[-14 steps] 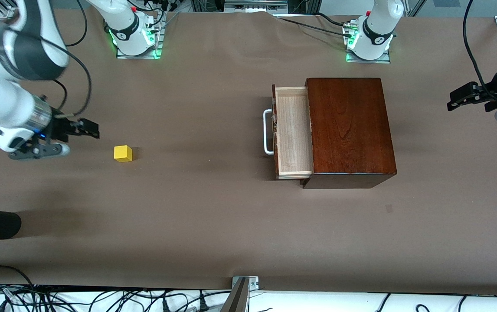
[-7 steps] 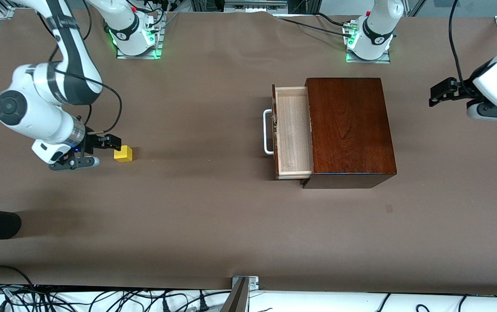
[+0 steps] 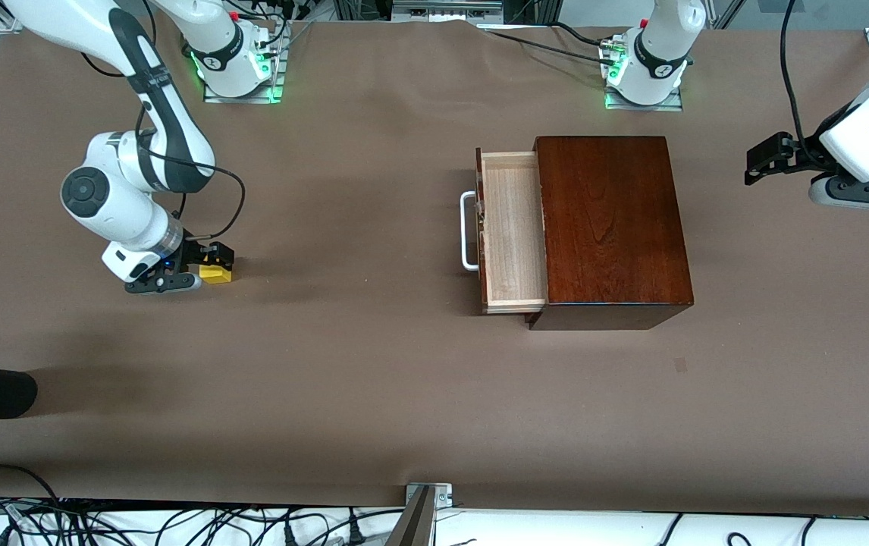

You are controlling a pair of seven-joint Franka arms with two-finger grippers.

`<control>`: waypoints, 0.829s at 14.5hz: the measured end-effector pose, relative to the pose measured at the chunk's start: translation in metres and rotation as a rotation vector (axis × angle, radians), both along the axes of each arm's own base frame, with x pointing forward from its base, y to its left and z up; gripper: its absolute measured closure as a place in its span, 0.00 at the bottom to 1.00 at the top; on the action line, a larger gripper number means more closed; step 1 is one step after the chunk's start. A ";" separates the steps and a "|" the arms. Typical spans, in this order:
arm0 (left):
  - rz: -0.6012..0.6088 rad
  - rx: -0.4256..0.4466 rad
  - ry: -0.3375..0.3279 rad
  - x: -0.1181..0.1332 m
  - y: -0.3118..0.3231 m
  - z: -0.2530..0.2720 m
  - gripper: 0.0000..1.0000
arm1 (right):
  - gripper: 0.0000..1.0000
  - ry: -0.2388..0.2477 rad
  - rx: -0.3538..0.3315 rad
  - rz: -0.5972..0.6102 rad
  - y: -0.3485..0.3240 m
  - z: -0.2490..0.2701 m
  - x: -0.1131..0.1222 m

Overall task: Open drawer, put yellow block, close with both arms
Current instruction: 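Reach the right gripper down to the yellow cube, then close the right gripper on the yellow cube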

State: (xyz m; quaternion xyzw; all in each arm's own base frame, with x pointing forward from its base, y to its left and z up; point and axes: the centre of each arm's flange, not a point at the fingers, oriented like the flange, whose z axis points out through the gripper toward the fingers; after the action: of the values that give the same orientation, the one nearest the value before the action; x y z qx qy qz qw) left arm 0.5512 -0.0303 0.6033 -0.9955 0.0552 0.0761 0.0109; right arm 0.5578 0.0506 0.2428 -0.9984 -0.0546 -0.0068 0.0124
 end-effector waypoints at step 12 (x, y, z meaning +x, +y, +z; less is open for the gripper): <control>0.006 0.005 0.085 -0.009 0.003 -0.005 0.00 | 0.31 0.001 -0.011 0.051 -0.012 -0.046 -0.007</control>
State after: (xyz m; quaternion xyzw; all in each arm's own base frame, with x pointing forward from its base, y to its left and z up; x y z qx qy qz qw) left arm 0.5417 -0.0275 0.5981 -0.9915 0.0527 0.1184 0.0107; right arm 0.5506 0.0389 0.1969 -0.9968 -0.0798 -0.0057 0.0072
